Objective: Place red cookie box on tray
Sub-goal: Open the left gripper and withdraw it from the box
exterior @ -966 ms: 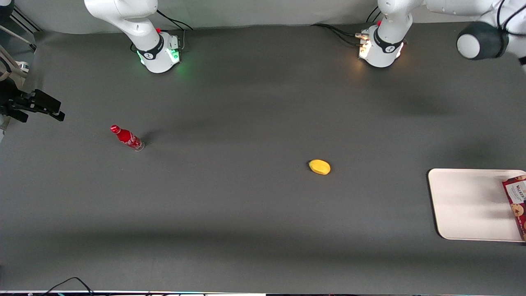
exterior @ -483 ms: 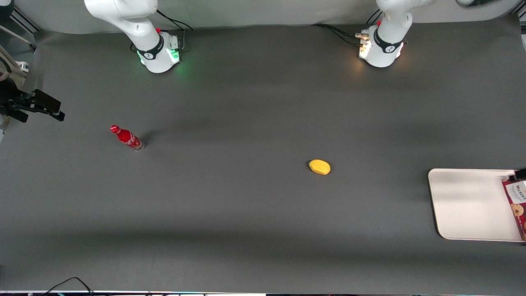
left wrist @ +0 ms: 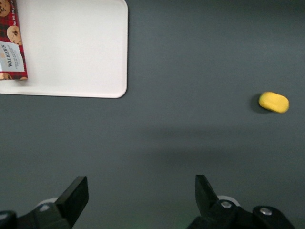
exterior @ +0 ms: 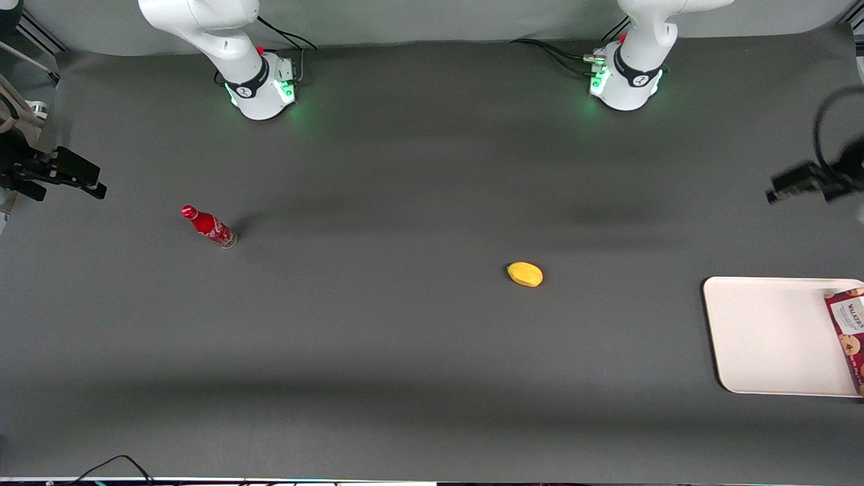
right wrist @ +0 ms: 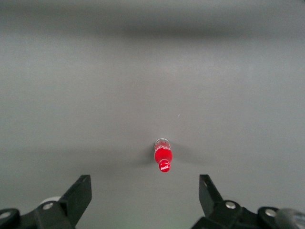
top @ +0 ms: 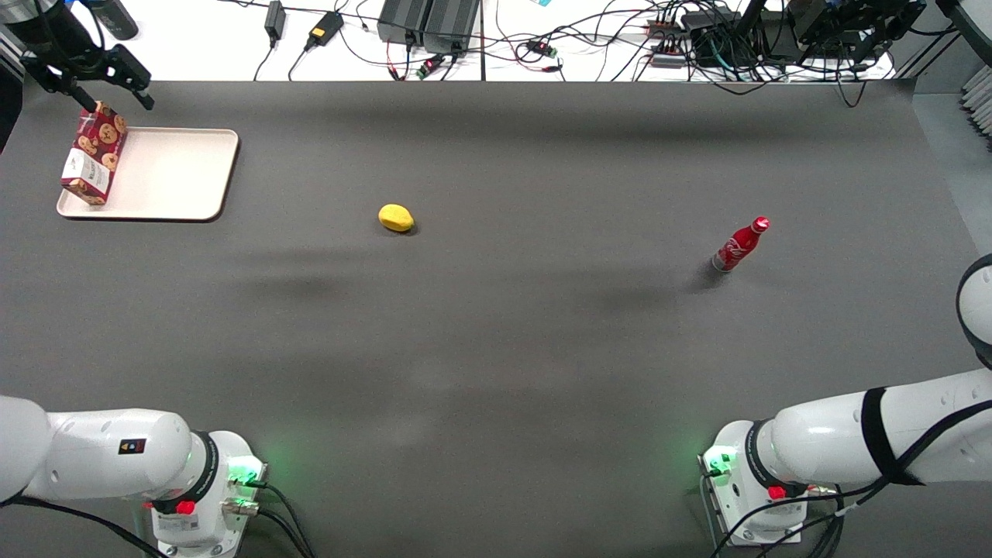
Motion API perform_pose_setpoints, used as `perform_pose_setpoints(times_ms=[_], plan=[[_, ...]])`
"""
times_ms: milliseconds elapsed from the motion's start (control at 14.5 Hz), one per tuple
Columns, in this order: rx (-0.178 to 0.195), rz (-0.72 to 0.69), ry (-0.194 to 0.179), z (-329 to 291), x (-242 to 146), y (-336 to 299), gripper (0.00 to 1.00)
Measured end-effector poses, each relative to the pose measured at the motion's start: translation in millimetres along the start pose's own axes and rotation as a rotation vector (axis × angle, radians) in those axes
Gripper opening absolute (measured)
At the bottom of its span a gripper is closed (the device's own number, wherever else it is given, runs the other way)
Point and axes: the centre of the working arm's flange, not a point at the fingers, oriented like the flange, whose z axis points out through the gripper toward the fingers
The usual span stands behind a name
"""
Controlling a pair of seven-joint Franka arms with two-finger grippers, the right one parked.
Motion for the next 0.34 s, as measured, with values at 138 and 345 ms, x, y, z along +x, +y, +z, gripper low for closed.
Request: perform_pose_setpoints(times_ms=[138,345], plan=[[0.033,0.025,0.03,-24.9,-24.3,41.1,1.0],[0.045,0.041,0.061,-40.5,-41.0,54.1,1.0]])
